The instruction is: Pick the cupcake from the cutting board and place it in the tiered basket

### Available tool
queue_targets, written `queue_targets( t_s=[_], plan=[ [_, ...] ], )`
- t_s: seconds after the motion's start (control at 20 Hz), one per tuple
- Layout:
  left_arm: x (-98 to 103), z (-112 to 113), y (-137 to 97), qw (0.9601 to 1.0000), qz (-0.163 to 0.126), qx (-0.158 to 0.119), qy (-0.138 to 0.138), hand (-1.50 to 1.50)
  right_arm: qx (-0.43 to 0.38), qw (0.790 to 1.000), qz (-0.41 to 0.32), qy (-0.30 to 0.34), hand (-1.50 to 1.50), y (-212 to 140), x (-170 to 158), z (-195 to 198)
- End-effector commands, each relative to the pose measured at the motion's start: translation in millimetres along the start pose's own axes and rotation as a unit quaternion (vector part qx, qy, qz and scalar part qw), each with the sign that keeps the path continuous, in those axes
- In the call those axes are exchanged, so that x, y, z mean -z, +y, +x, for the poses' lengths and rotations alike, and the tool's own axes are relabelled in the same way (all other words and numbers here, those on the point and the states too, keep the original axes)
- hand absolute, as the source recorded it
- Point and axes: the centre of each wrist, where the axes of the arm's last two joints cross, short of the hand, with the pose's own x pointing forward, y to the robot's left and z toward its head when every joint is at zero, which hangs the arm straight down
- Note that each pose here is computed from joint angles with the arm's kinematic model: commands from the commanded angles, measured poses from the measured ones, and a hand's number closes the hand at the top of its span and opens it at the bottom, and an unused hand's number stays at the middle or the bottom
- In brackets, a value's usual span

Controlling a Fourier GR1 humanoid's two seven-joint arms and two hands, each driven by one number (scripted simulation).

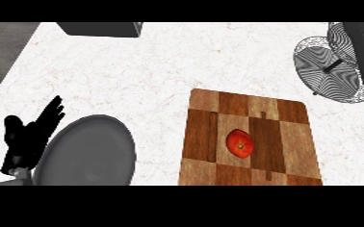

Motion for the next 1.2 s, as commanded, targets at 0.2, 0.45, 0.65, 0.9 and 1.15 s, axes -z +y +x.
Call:
queue_targets(
  t_s=[0.2, 0.45, 0.65, 0.9, 1.15],
  plan=[
    [-1.8, 2.2, -5.4, 1.0, 0.0, 0.0, -0.003, 0.0, -0.252, 0.965, 0.002, -0.069, 1.5, -32.4, 41.7, -25.1],
    [-3.9, -3.4, -7.5, 1.0, 0.0, 0.001, 0.006, 0.0, -0.278, 0.955, 0.026, -0.1, 1.5, -53.8, 60.5, -34.3],
    [1.9, 11.5, -9.4, 0.9999, -0.01, 0.003, -0.006, 0.0, -0.305, 0.945, 0.033, -0.115, 1.5, -51.4, 56.6, -23.6],
    [1.0, 1.8, -12.6, 0.9999, -0.017, -0.003, -0.004, 0.0, -0.342, 0.93, 0.075, -0.112, 1.5, -51.7, 56.8, -20.5],
    [1.3, 1.4, -7.3, 0.9999, -0.009, 0.003, -0.009, 0.0, -0.324, 0.931, 0.165, -0.004, 1.5, -38.0, 59.7, -60.6]
  ],
)
